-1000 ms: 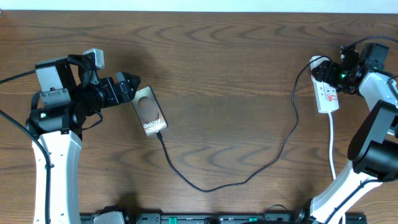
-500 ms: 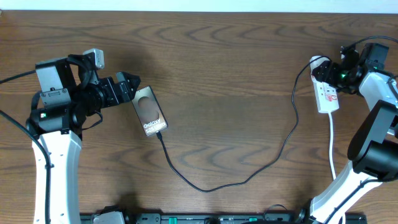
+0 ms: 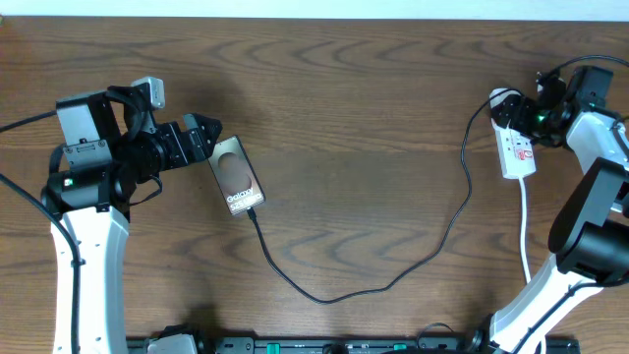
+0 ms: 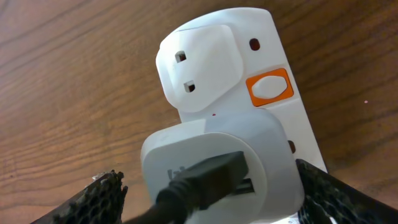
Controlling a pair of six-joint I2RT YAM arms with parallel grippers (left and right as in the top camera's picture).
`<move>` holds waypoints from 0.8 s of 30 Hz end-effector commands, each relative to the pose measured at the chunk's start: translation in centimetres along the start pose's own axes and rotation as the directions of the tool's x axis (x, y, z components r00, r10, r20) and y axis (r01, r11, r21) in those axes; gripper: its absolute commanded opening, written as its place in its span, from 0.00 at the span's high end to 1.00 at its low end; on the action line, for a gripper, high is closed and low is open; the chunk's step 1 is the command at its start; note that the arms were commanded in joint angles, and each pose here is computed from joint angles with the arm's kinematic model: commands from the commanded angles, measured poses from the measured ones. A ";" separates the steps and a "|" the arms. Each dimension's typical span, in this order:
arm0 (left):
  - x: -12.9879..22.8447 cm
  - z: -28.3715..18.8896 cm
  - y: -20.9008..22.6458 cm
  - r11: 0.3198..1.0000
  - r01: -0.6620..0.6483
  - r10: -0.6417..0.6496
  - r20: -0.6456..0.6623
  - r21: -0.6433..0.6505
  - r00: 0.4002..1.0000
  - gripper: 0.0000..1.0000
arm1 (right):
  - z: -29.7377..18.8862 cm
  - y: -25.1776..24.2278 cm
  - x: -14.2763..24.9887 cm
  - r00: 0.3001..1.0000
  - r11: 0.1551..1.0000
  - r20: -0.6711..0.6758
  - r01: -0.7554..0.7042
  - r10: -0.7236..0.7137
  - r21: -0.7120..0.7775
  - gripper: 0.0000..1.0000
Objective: Plug charger to phone and switch on socket
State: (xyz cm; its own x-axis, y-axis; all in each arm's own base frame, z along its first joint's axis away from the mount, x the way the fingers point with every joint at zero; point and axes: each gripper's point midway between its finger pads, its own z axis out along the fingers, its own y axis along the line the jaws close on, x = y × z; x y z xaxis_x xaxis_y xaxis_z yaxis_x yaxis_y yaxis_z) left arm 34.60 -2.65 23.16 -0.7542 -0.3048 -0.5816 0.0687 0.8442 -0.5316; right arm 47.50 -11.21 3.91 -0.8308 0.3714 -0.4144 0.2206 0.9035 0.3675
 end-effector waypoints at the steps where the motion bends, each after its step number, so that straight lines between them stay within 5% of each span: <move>1: -0.2 -0.2 -0.3 1.000 -0.012 0.012 0.003 0.015 1.000 0.06 | 2.0 3.7 4.6 0.987 0.993 -0.158 -0.053 0.036 -0.103 0.14; 24: -0.2 -0.2 -0.3 1.000 -0.012 0.012 0.004 0.012 1.000 0.06 | -2.1 0.5 0.2 0.997 0.998 -0.070 0.023 -0.020 0.052 0.09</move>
State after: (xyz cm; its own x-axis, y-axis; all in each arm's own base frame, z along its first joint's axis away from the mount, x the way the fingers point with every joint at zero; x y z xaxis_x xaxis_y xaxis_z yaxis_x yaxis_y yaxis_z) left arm 34.60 -2.65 23.16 -0.7542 -0.3048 -0.5816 0.0684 0.8444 -0.5313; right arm 46.03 -9.74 5.33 -0.8725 0.3577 -0.3329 0.2262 0.8996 0.3736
